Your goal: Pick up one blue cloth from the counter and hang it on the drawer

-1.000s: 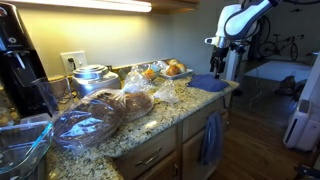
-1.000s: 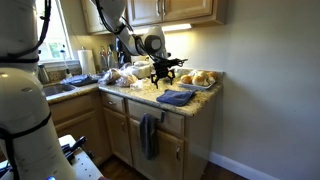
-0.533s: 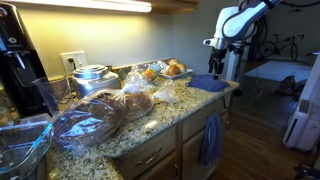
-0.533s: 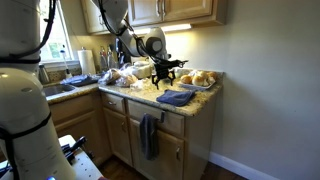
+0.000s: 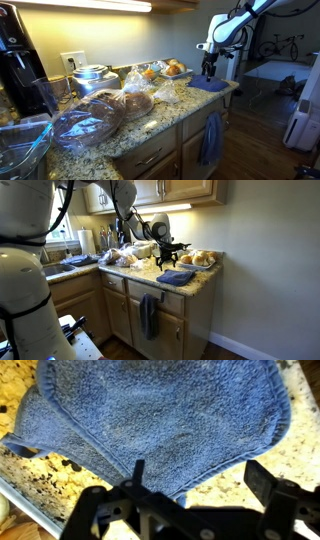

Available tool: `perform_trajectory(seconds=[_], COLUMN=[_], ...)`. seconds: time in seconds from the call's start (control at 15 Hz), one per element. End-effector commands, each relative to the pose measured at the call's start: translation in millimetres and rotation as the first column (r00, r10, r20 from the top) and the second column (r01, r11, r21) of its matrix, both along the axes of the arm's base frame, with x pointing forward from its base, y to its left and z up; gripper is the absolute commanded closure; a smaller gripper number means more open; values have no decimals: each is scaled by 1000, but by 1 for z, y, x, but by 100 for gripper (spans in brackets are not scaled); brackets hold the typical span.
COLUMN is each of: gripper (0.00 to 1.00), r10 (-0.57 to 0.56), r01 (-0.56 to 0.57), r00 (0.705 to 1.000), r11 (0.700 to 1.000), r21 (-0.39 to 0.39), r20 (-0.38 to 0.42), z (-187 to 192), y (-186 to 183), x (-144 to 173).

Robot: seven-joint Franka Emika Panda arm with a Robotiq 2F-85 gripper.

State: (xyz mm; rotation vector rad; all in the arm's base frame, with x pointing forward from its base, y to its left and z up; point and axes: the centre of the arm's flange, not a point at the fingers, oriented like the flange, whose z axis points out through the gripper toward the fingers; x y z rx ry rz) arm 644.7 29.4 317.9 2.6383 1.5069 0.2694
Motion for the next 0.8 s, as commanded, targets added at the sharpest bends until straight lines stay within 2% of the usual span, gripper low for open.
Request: perform_trajectory(seconds=[0.0, 0.6, 0.67, 0.73], gripper=[0, 0, 25, 26], r10=[36, 92, 95, 98], r01=[-37, -94, -97, -100], r00=[999, 995, 995, 995], r11=[999, 993, 992, 992], r21=[34, 77, 76, 77], r20=[12, 26, 29, 33], z=[-11, -48, -47, -46], y=[-6, -7, -8, -8], x=[26, 56, 57, 58])
